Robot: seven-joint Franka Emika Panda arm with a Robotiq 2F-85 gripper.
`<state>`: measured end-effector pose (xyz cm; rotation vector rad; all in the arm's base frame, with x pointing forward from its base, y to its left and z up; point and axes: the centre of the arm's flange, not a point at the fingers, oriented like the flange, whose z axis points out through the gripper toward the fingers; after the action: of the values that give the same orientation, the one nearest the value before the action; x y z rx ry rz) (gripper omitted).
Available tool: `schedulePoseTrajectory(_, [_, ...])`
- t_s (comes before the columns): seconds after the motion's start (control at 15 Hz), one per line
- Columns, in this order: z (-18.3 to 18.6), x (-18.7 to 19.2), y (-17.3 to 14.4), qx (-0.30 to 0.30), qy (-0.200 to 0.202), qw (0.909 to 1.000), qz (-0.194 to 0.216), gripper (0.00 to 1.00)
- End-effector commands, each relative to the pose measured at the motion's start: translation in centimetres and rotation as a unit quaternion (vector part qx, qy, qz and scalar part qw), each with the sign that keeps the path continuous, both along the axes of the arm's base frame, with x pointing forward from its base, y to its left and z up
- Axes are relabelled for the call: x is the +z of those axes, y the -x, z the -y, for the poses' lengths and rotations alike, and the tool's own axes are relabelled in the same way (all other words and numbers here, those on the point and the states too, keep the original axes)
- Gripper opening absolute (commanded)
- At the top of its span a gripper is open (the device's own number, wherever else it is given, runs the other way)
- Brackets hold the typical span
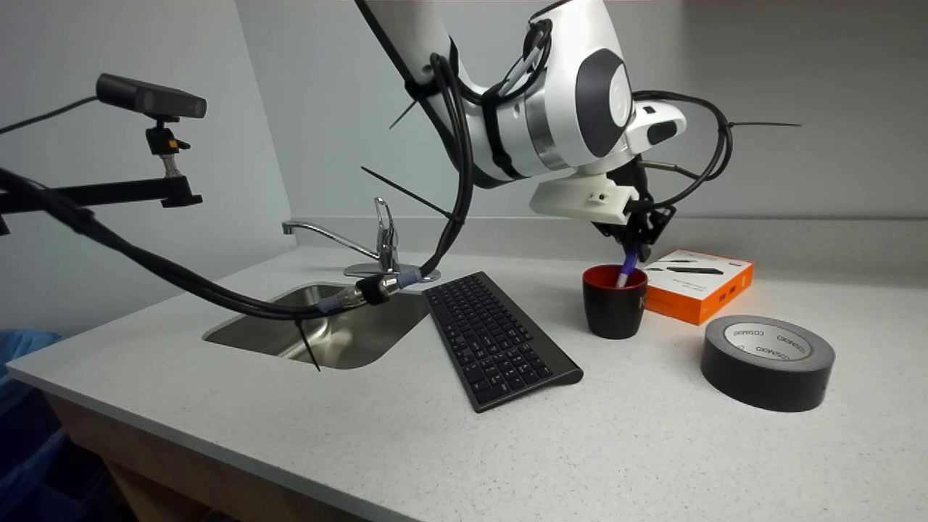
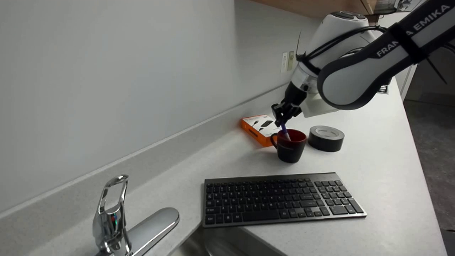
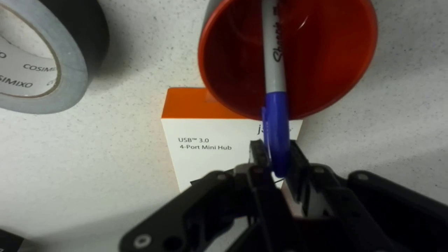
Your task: Remove the marker from the mug and put it on the table
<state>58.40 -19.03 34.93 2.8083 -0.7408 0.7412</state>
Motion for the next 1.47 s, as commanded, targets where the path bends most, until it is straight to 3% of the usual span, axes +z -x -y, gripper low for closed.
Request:
schedulePoseTrajectory(0.0, [-0.9,3.2,1.4,-0.007,0.007,0.9996,0.025,0.00])
schedulePoseTrajectory(0.33, [-2.6,8.6,1.9,0.012,0.000,0.9972,0.074,0.04])
schedulePoseTrajectory(0.6, [-6.8,10.3,-1.2,0.039,-0.039,0.9951,0.082,0.04])
schedulePoseTrajectory(0.8, [-10.8,7.2,-4.9,0.052,-0.071,0.9948,0.052,0.04])
schedulePoseTrajectory(0.93, [-11.5,4.3,-6.9,0.041,-0.097,0.9942,0.021,0.04])
schedulePoseTrajectory(1.4, [-6.4,-2.0,-11.4,-0.034,-0.139,0.9894,-0.028,0.04])
